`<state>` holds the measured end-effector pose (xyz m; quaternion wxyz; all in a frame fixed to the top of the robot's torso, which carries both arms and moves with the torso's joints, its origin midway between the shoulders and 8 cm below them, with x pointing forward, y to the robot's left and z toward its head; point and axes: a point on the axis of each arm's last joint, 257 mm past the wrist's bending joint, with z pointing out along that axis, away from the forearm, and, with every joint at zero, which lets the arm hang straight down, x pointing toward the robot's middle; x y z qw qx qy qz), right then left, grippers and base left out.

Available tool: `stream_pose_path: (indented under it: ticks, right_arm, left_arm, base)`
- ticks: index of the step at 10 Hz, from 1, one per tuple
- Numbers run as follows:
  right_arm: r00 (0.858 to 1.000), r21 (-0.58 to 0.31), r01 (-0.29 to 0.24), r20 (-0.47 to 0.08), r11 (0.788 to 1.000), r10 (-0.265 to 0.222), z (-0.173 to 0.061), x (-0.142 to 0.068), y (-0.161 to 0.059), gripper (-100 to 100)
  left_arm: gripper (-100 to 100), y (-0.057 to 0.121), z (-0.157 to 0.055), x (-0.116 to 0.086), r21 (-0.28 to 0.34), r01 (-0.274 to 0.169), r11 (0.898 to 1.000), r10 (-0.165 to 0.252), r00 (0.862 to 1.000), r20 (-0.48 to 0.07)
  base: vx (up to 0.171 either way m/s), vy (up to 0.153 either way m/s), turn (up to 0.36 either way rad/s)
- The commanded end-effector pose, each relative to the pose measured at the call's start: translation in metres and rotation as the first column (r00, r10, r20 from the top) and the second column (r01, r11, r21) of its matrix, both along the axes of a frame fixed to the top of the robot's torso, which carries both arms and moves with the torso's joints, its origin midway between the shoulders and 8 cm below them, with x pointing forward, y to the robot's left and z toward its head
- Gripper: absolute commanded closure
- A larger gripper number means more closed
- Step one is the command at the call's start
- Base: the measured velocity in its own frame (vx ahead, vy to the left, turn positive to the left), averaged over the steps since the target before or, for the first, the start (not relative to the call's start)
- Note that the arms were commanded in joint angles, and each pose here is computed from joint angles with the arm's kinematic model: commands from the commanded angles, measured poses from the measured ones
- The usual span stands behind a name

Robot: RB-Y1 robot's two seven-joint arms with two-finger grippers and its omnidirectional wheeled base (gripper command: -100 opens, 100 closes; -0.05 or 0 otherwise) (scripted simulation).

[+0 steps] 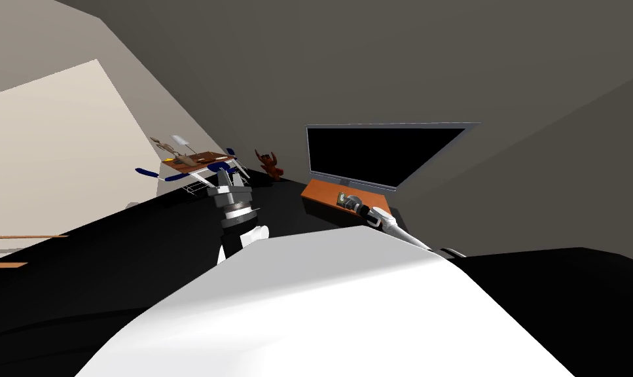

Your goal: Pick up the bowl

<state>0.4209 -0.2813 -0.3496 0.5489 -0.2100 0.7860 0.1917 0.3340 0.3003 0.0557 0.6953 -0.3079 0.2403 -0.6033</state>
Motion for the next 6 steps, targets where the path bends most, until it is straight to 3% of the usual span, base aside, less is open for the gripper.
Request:
stream_pose_path:
  ticks: [1,2,4,5,6]
  right_arm:
    - [1.0,-0.019,0.008,-0.021,1.0,-0.009,-0.012,-0.003,-0.006,-100]
    - [0.999,-0.096,-0.02,-0.043,0.995,0.016,-0.027,-0.008,-0.018,-100]
    - [0.998,-0.103,-0.007,-0.061,0.995,0.001,-0.035,-0.011,-0.026,-100]
    - [0.996,-0.176,-0.039,-0.08,0.984,0.025,-0.047,-0.015,-0.038,-100]
    - [0.995,-0.182,-0.027,-0.097,0.983,0.01,-0.054,-0.018,-0.046,-100]
  left_arm:
    - [0,0.0,0.0,0.0,0.0,0.0,1.0,0.0,1.0,0.0]
    - [0,0.0,0.0,0.0,0.0,0.0,1.0,0.0,1.0,0.0]
    - [0,0.0,0.0,0.0,0.0,0.0,1.0,0.0,1.0,0.0]
    - [0,0.0,0.0,0.0,0.0,0.0,1.0,0.0,1.0,0.0]
    - [0,0.0,0.0,0.0,0.0,0.0,1.0,0.0,1.0,0.0]
  base:
    - [0.003,0.007,-0.007]
    - [0.007,0.013,0.034]
    - [0.006,0.009,0.011]
    - [0.009,0.015,0.042]
    - [0.012,0.015,0.023]
